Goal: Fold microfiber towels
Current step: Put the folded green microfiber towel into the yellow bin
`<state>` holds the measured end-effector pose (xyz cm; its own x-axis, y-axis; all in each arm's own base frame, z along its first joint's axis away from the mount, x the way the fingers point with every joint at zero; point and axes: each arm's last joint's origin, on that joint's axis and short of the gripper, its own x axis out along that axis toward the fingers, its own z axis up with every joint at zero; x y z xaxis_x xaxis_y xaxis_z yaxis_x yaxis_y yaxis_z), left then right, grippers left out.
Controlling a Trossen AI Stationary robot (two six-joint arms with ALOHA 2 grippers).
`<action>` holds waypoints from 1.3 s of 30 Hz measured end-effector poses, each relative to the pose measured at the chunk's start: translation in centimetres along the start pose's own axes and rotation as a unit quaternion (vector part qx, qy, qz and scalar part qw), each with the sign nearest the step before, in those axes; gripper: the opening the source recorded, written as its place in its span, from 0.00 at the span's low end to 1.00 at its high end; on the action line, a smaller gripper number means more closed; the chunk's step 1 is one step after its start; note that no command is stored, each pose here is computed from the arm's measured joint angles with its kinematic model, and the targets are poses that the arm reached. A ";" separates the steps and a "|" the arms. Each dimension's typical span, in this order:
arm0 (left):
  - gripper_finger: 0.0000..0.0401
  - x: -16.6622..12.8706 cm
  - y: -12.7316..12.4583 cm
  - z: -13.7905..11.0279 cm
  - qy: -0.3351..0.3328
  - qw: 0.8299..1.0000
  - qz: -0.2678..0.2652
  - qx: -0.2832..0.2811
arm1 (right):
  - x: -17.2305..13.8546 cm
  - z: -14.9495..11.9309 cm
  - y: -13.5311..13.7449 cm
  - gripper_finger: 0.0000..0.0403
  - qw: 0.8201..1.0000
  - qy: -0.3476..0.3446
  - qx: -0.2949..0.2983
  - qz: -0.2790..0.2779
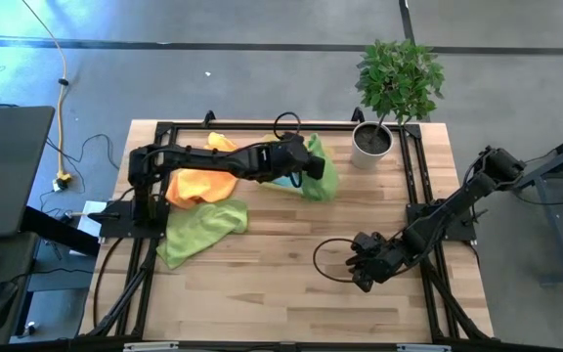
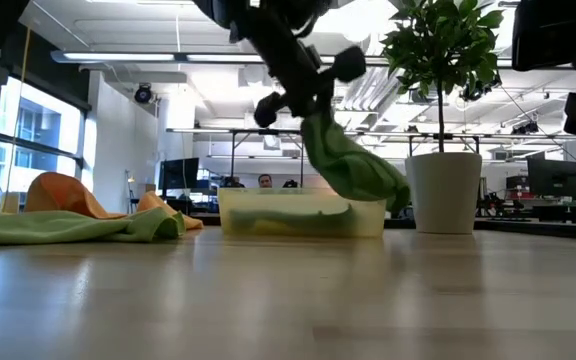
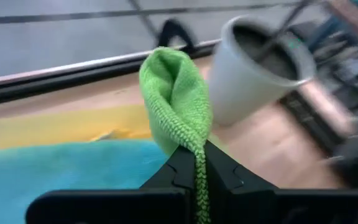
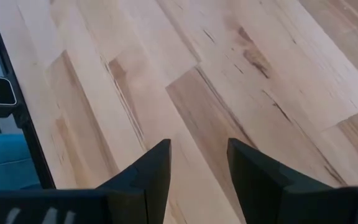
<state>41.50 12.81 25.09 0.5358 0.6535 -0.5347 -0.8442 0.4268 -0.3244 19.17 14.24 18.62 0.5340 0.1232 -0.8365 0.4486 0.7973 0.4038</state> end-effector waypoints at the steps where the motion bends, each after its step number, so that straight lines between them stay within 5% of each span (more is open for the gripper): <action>1: 0.01 0.4 0.3 -0.1 -0.001 1.000 0.013 0.003 | 0.0 0.0 0.0 0.37 1.000 0.000 0.000 0.000; 14: 0.01 4.6 2.0 -3.9 0.024 0.994 0.103 0.039 | 0.0 0.0 0.0 0.37 1.000 0.000 0.002 0.000; 24: 0.03 4.2 3.6 -4.5 0.047 0.965 0.198 0.165 | 0.0 0.0 0.0 0.37 1.000 0.000 0.001 0.000; 39: 0.05 3.2 4.9 -5.3 0.077 0.931 0.270 0.232 | 0.0 0.0 0.0 0.37 1.000 0.000 0.000 -0.002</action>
<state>39.03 13.69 17.66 -0.0033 0.7686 -0.6397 -0.8725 0.3104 0.3774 19.14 14.22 18.60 0.5316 0.1203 -0.8384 0.4501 0.7984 0.4000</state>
